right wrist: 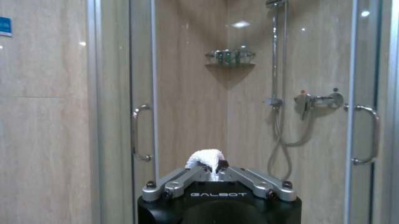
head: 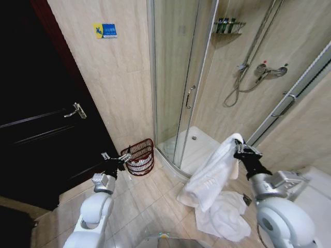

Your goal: Discard the used towel into the hamper.

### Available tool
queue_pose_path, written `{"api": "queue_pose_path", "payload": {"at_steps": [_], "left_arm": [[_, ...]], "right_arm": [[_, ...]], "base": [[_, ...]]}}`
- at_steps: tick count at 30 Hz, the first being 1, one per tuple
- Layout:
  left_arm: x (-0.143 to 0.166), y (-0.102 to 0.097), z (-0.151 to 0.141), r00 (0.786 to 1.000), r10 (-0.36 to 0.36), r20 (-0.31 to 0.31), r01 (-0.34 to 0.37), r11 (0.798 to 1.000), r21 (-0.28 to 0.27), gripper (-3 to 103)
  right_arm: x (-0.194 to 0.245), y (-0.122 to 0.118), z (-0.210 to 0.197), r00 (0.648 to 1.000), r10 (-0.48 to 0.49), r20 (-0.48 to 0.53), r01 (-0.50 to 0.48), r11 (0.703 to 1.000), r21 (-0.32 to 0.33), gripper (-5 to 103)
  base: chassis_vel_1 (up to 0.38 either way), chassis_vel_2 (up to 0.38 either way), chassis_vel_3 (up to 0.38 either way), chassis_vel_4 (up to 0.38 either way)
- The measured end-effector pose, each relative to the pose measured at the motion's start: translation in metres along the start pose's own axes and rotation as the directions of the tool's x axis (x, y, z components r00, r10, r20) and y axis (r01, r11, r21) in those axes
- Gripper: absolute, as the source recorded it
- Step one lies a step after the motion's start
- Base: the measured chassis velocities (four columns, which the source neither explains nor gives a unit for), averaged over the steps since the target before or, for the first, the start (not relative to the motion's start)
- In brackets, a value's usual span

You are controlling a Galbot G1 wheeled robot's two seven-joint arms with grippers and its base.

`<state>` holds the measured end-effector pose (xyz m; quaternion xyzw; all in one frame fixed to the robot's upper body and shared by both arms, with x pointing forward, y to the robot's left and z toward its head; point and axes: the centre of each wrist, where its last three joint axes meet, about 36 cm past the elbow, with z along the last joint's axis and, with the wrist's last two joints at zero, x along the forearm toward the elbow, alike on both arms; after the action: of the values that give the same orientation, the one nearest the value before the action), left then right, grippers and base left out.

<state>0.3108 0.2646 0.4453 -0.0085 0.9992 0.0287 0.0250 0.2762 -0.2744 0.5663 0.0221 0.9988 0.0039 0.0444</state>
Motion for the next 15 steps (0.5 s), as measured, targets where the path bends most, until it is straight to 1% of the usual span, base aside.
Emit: {"api": "queue_pose_path", "payload": {"at_steps": [7, 15], "left_arm": [[0.0, 0.0, 0.0, 1.0, 0.0, 0.0, 0.0, 1.0, 0.0, 100], [0.0, 0.0, 0.0, 1.0, 0.0, 0.0, 0.0, 1.0, 0.0, 100]], "right_arm": [[0.0009, 0.0043, 0.0027, 1.0, -0.029, 0.008, 0.029, 1.0, -0.002, 1], [0.0011, 0.0038, 0.0027, 0.999, -0.035, 0.027, 0.035, 0.999, 0.018, 1]], "base": [[0.0, 0.0, 0.0, 0.0], [0.054, 0.07, 0.049, 0.067]]}}
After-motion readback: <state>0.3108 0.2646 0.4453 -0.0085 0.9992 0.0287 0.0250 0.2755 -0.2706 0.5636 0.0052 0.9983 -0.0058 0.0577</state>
